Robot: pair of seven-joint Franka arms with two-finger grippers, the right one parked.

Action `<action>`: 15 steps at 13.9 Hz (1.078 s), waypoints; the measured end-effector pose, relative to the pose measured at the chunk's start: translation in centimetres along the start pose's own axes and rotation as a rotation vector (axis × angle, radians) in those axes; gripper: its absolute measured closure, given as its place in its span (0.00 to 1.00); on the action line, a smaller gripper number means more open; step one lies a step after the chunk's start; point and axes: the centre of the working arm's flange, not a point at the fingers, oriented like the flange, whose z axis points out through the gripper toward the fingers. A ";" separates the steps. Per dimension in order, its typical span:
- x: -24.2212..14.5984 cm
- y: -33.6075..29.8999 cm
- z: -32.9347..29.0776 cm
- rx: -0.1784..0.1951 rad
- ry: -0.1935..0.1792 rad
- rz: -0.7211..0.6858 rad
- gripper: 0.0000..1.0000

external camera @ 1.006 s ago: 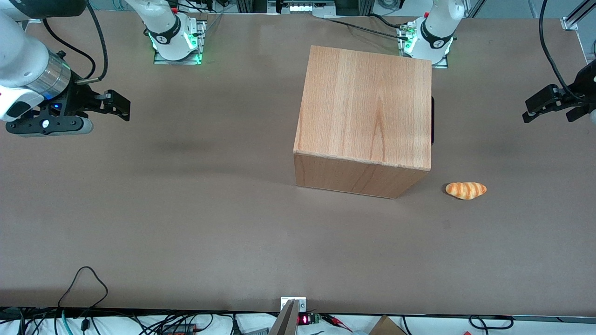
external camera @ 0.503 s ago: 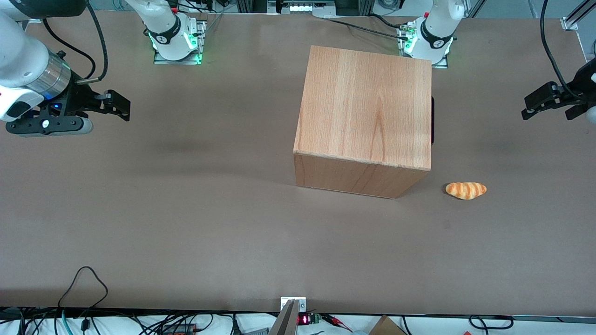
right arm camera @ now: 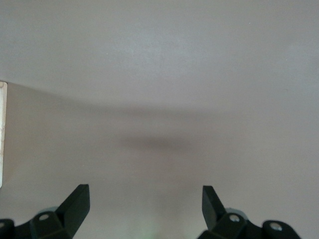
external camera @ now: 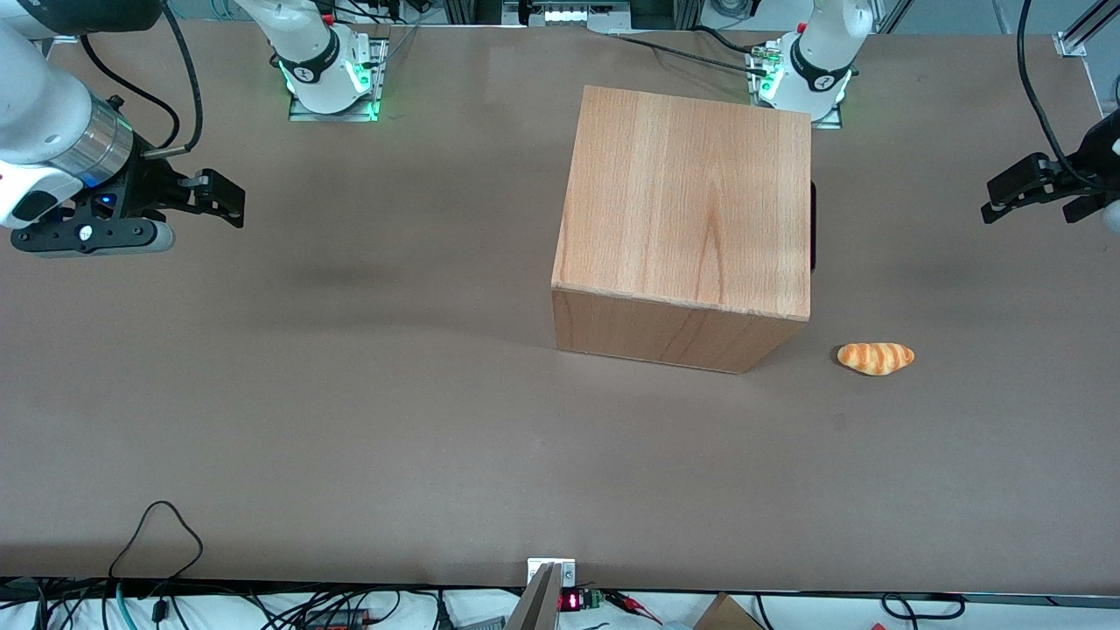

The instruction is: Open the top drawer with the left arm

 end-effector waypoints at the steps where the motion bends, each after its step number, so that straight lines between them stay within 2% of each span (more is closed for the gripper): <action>1: 0.0 0.0 0.1 0.000 -0.003 0.000 0.00; 5: 0.1 0.1 0.9 -0.007 -0.030 0.004 0.00; 9: 0.3 0.8 3.2 -0.098 -0.078 0.007 0.00; 12: 0.5 1.6 6.1 -0.150 -0.117 0.010 0.00; 15: 0.6 2.5 9.5 -0.200 -0.138 0.006 0.00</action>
